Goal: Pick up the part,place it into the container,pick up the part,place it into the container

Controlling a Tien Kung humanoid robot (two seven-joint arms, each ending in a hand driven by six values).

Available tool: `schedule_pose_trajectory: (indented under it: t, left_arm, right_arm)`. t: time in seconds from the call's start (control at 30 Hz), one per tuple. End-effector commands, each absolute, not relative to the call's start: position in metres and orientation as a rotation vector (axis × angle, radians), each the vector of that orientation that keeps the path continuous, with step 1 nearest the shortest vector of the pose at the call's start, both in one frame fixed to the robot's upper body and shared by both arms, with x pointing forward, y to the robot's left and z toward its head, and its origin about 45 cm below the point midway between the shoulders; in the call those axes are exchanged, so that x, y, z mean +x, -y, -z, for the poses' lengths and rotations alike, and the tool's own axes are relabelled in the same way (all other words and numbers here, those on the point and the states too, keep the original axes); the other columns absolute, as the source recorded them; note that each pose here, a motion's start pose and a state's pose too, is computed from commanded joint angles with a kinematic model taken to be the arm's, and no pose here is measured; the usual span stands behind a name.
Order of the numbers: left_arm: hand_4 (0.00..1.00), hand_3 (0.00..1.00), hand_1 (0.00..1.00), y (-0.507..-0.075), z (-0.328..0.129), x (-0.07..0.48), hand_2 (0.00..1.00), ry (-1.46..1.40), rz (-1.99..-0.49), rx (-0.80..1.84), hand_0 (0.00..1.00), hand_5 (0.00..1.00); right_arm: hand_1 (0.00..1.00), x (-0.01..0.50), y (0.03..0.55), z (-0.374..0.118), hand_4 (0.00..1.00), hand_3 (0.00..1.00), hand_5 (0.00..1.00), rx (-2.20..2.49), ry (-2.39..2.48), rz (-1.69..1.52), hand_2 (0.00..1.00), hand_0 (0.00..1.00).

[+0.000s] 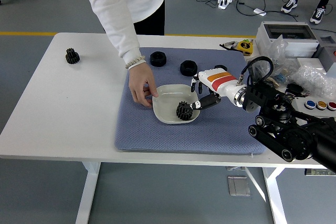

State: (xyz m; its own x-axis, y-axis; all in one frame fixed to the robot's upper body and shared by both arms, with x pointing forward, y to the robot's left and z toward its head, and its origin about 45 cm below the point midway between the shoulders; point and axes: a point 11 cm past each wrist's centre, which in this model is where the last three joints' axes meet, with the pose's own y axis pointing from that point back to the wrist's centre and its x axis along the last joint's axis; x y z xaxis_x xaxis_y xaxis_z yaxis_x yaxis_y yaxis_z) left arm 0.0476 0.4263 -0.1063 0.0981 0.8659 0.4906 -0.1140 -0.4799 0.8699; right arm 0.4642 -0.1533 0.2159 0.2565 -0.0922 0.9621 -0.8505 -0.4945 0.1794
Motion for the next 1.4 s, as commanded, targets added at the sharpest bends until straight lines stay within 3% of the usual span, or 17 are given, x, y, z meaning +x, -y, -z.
schedule_pose_trajectory:
  t: [0.17,0.2,0.37,0.4,0.57,0.6,0.77,0.8,1.23,1.4]
  left_arm:
    - [0.632,0.563,0.631,-0.426,0.106,0.048,0.620,-0.768,-1.512,1.553,0.629,0.555]
    - [0.631,0.563,0.631,-0.426,0.106,0.048,0.621,-0.768,-1.511,1.553,0.629,0.552]
    - [0.631,0.563,0.631,-0.425,0.107,0.047,0.621,-0.768,-1.505,1.557,0.629,0.552]
    - [0.630,0.564,0.633,-0.425,0.107,0.046,0.621,-0.768,-1.505,1.557,0.628,0.552]
    - [0.630,0.564,0.633,-0.424,0.107,0.045,0.621,-0.772,-1.505,1.556,0.628,0.552]
    - [0.630,0.563,0.632,-0.424,0.107,0.045,0.620,-0.772,-1.503,1.557,0.628,0.552]
    - [0.630,0.563,0.632,-0.423,0.108,0.044,0.620,-0.773,-1.498,1.560,0.628,0.552]
    - [0.630,0.564,0.631,-0.423,0.108,0.043,0.619,-0.773,-1.497,1.561,0.628,0.552]
    - [0.631,0.564,0.631,-0.422,0.108,0.042,0.620,-0.772,-1.488,1.566,0.628,0.553]
    - [0.631,0.564,0.630,-0.422,0.108,0.044,0.619,-0.770,-1.493,1.560,0.628,0.554]
  right_arm:
    - [0.236,0.468,0.185,-0.219,0.998,0.577,0.581,1.791,0.933,-1.210,0.490,0.101]
    - [0.474,0.468,0.192,-0.219,0.998,0.769,0.634,1.789,0.945,-1.191,0.692,0.249]
    - [0.474,0.468,0.230,-0.222,0.998,0.769,0.634,1.826,1.135,-1.075,0.692,0.249]
    - [0.729,0.467,0.238,-0.222,0.998,0.876,0.665,1.841,1.185,-1.040,0.872,0.644]
    - [0.729,0.462,0.281,-0.217,0.998,0.876,0.665,1.893,1.432,-0.857,0.872,0.644]
    - [0.842,0.460,0.289,-0.216,0.998,0.928,0.730,1.905,1.489,-0.822,0.930,0.817]
    - [0.842,0.453,0.313,-0.213,0.998,0.928,0.730,1.964,1.705,-0.653,0.930,0.817]
    - [0.886,0.452,0.317,-0.211,0.998,0.951,0.818,1.979,1.747,-0.607,0.938,0.901]
    - [0.855,0.425,0.355,-0.184,0.998,0.923,0.858,2.119,2.235,0.102,0.895,0.885]
    - [0.842,0.415,0.362,-0.177,0.998,0.907,0.885,2.128,2.328,0.217,0.879,0.879]
